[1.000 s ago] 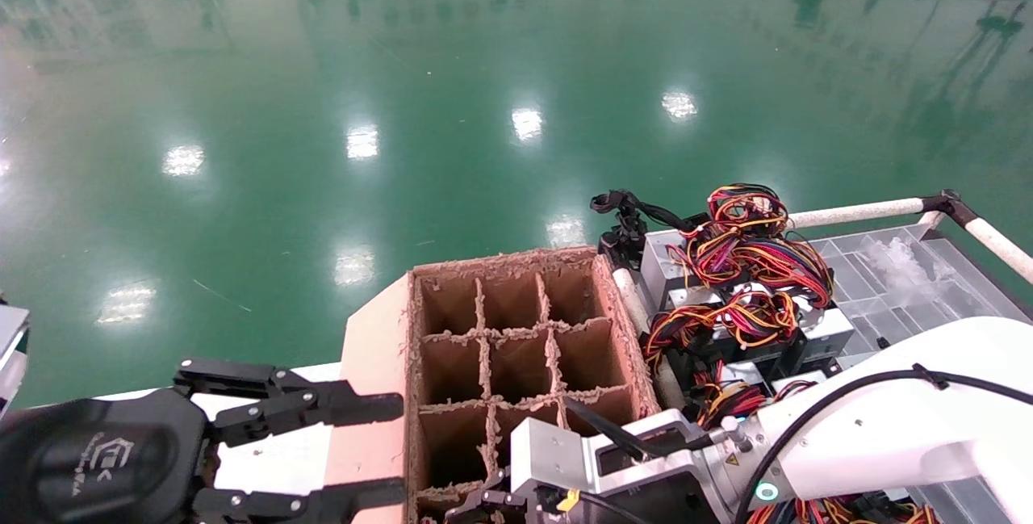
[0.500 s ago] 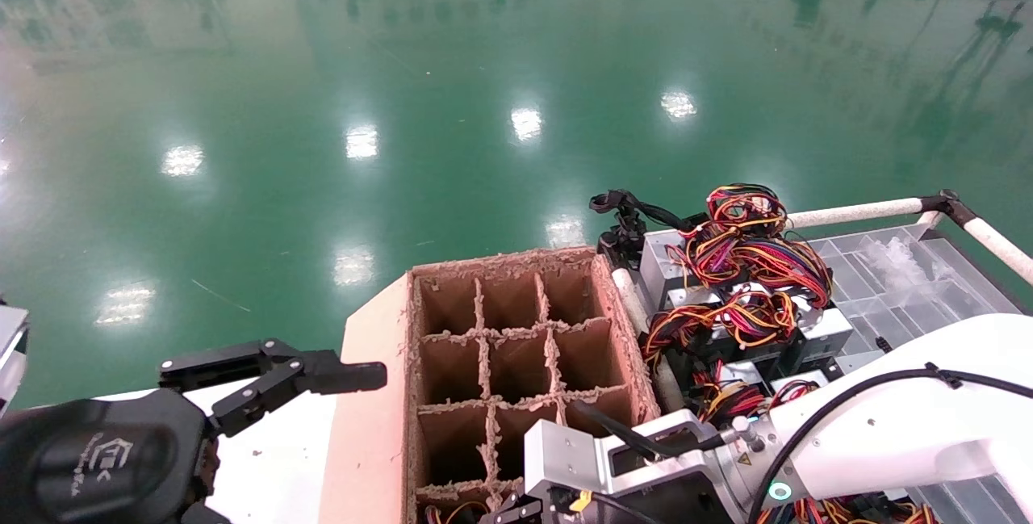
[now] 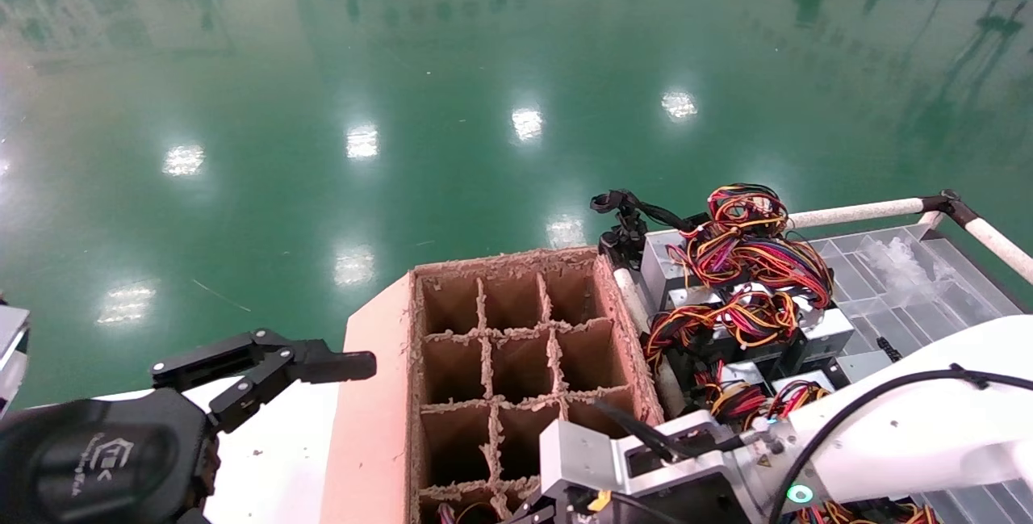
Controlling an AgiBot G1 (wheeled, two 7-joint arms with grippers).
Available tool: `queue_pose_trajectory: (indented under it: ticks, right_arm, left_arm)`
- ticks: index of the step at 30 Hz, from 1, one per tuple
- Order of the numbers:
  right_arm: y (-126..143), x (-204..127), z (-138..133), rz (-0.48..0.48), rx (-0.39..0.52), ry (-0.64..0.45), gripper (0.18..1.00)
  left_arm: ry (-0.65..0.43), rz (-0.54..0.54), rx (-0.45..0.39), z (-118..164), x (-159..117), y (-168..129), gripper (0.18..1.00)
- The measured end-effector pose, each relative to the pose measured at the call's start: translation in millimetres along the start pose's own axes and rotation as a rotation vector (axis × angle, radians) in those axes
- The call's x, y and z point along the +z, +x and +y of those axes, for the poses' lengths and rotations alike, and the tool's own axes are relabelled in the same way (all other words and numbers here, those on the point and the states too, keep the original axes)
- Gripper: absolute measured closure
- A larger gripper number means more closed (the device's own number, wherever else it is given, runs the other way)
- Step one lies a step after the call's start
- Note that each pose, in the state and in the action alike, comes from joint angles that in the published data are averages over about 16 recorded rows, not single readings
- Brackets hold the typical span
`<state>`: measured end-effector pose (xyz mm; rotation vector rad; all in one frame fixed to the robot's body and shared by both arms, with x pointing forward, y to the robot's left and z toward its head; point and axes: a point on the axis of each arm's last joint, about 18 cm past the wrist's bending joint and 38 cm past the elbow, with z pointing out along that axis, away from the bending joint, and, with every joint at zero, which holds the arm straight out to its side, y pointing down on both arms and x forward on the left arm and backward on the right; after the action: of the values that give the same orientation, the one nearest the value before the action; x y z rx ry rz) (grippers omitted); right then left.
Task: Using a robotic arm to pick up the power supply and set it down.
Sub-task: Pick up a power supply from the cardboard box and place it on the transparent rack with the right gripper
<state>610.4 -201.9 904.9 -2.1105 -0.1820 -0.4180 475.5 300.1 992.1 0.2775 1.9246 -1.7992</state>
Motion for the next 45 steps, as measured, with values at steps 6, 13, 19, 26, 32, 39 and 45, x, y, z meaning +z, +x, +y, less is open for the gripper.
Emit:
queue_pose_trajectory:
  ticks: [6,13,19,26,32,39,45]
  right_arm:
    - [-3,-15,-9,0.014,0.003,0.069,0.978]
    - [-7,-40,-26,0.044,-0.012,0.172,0.979]
    - [-10,-72,-45,0.081,-0.044,0.251,0.979]
    - [-14,-114,-71,0.126,-0.099,0.334,0.980]
    - [-18,-154,-94,0.175,-0.152,0.409,0.982]
    - [-24,-209,-110,0.275,-0.207,0.437,0.983]
    - [-33,-264,-111,0.404,-0.231,0.386,0.983]
  left_arm:
    - [0.000,0.000,0.000,0,0,0,0.197]
    - [0.000,0.000,0.000,0,0,0,0.184]
    - [0.000,0.000,0.000,0,0,0,0.184]
    - [0.000,0.000,0.000,0,0,0,0.184]
    - [0.000,0.000,0.000,0,0,0,0.184]
    - [0.000,0.000,0.000,0,0,0,0.184]
    - [0.000,0.000,0.000,0,0,0,0.184]
